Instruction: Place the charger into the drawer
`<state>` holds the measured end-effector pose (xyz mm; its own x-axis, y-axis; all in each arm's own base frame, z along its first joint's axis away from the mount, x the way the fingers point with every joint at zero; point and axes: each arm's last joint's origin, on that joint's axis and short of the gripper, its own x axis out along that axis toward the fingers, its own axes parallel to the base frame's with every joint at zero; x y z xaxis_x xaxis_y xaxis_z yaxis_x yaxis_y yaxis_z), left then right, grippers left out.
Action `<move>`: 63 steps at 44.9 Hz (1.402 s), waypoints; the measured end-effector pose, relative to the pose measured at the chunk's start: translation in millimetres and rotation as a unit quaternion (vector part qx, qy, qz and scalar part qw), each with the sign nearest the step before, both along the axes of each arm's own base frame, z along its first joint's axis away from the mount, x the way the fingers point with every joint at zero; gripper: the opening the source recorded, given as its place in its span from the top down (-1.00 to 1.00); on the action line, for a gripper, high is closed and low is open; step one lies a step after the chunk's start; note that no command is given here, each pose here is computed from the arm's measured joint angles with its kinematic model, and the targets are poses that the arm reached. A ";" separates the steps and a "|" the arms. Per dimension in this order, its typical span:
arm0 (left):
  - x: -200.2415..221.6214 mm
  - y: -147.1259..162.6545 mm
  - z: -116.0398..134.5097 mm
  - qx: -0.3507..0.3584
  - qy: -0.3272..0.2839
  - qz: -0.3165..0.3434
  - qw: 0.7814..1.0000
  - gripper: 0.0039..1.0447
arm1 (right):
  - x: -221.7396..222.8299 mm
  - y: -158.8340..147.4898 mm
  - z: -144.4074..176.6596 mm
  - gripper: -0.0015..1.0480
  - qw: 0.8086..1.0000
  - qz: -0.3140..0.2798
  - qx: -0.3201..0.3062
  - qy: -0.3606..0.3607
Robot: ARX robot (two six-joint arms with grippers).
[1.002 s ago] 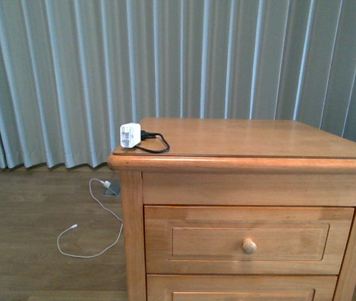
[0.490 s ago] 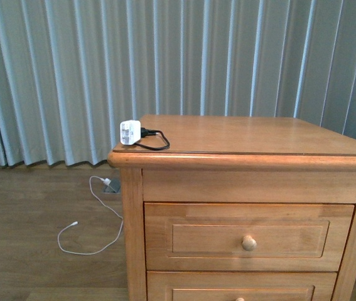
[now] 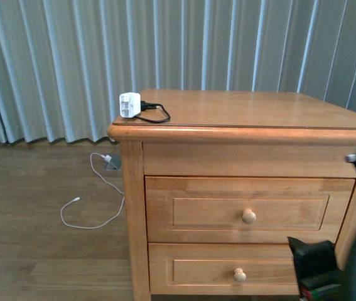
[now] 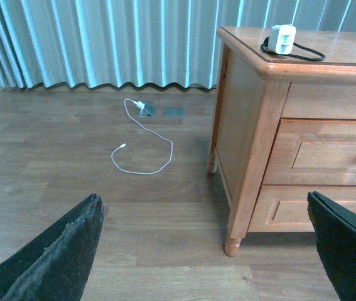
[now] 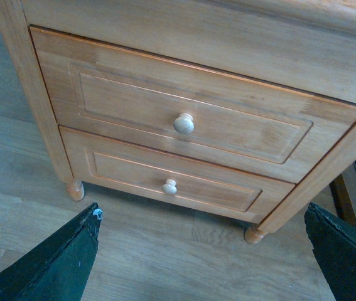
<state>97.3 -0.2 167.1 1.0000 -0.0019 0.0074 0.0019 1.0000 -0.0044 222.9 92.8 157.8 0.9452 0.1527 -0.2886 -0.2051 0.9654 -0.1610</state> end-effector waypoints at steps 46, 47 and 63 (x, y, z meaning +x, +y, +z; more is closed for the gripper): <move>0.0 0.0 0.0 0.000 0.000 0.000 1.000 -0.89 | 159.3 65.1 -81.9 -0.84 0.994 -0.015 -0.100 -0.033; 0.0 0.0 0.0 0.000 0.000 0.000 1.000 -0.89 | 160.8 65.8 -82.5 -0.84 0.994 -0.015 -0.100 -0.034; 0.0 0.0 0.0 0.000 0.000 0.000 1.000 -0.89 | 175.4 67.0 -99.9 -0.84 0.993 -0.025 -0.112 -0.038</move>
<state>97.3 -0.2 167.1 1.0000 -0.0023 0.0074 0.0023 1.0000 -0.0044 398.4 159.8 57.9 0.9705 0.0449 -0.2368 -0.1364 0.9123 -0.3861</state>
